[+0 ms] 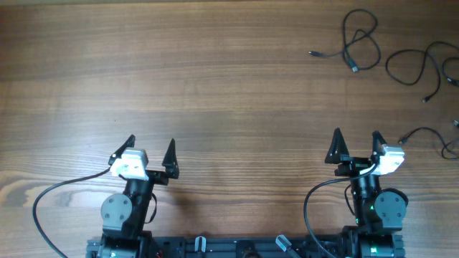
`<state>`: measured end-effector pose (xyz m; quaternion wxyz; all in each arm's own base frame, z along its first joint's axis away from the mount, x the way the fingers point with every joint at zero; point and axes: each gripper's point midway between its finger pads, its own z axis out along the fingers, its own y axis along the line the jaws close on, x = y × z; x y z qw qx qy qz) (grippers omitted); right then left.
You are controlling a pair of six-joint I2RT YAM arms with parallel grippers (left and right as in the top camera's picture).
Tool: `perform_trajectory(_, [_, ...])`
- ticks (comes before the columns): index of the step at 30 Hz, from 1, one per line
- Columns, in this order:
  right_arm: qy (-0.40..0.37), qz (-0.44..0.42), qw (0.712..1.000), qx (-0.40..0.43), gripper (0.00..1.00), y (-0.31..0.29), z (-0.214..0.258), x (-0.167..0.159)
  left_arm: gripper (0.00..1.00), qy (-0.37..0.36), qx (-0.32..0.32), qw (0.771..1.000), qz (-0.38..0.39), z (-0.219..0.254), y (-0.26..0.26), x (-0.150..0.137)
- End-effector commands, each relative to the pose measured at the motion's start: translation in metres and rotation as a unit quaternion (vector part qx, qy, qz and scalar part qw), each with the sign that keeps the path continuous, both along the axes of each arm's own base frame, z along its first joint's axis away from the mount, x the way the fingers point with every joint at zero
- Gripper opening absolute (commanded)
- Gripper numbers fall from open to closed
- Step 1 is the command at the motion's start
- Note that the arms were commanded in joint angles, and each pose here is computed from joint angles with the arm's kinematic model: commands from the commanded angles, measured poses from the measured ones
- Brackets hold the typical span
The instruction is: Untangle cables
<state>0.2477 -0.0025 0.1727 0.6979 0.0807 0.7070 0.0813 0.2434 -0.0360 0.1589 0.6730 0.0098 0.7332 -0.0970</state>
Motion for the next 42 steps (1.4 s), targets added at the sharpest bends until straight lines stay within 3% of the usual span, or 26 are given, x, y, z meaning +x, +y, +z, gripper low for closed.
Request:
perform_trajectory(1, [-0.006, 0.000, 1.000, -0.009, 1.00, 0.0006, 0.0021, -0.0005, 1.00, 0.001, -0.018, 1.000, 0.005, -0.0015, 0.0025, 0.0003])
perform_trajectory(28, [-0.006, 0.001, 1.000, -0.009, 1.00, 0.0008, 0.0020, -0.0005, 1.00, 0.002, -0.018, 1.000, 0.005, -0.0021, 0.0025, 0.0004])
perform_trajectory(42, [-0.004, 0.003, 0.997, -0.080, 1.00, 0.0018, 0.0011, -0.0003, 1.00, 0.002, -0.018, 1.000, 0.005, -0.0022, 0.0025, 0.0004])
